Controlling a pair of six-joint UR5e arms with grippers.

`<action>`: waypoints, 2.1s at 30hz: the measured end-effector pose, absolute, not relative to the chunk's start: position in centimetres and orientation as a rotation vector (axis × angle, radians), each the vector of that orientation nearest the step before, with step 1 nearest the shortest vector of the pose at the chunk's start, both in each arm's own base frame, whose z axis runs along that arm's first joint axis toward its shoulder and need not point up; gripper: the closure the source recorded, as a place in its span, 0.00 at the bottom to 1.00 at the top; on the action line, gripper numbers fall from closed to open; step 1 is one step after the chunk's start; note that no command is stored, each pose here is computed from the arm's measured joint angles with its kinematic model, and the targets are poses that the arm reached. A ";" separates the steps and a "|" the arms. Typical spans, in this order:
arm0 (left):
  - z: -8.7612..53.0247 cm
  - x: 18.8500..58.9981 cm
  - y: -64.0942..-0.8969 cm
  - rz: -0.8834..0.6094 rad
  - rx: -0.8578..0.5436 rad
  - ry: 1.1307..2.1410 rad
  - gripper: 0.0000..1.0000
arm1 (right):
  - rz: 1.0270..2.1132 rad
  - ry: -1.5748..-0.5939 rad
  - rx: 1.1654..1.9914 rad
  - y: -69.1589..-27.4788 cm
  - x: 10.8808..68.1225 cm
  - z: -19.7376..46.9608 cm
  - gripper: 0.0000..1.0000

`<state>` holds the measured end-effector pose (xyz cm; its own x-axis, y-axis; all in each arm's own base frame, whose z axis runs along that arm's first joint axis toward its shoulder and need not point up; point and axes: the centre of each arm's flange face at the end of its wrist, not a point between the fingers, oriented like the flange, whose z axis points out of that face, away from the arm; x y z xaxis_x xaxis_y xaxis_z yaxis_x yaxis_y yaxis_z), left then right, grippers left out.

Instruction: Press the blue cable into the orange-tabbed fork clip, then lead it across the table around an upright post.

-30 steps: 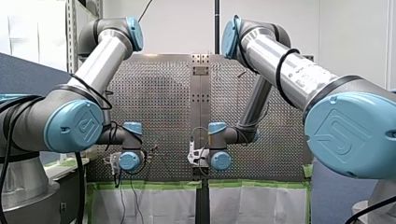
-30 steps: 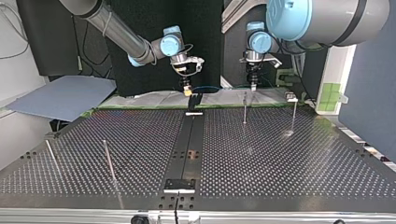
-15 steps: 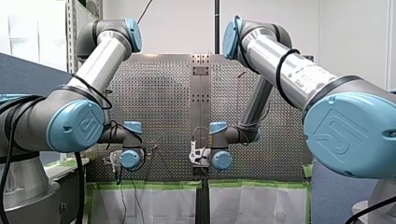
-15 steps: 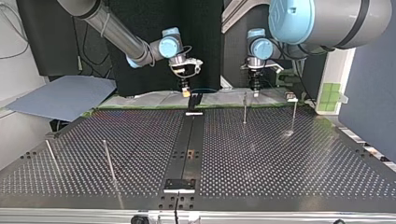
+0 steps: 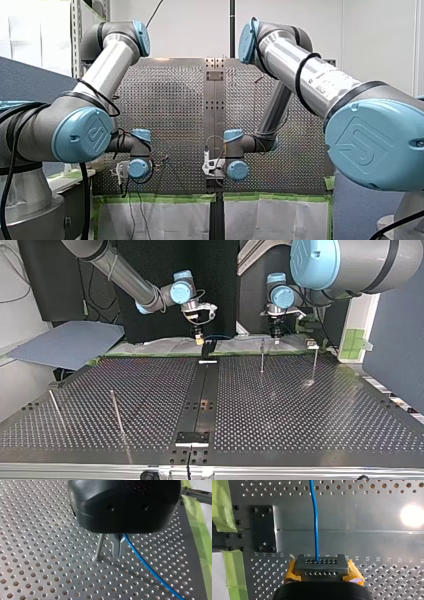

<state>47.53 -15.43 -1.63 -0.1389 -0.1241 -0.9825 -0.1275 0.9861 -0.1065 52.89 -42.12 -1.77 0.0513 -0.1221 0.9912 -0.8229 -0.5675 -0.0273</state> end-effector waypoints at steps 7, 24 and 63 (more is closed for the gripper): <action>-1.7 47.4 -15.5 -0.006 -0.177 1.717 1.00 | 1.540 -0.955 1.779 -41.9 52.6 -3.4 1.00; -1.0 49.4 -15.1 -0.072 -0.203 1.685 1.00 | 1.500 -0.988 1.793 -43.1 51.6 -5.1 1.00; 0.0 52.8 -13.4 -0.126 -0.243 1.668 1.00 | 1.473 -1.051 1.696 -51.4 50.1 -2.3 1.00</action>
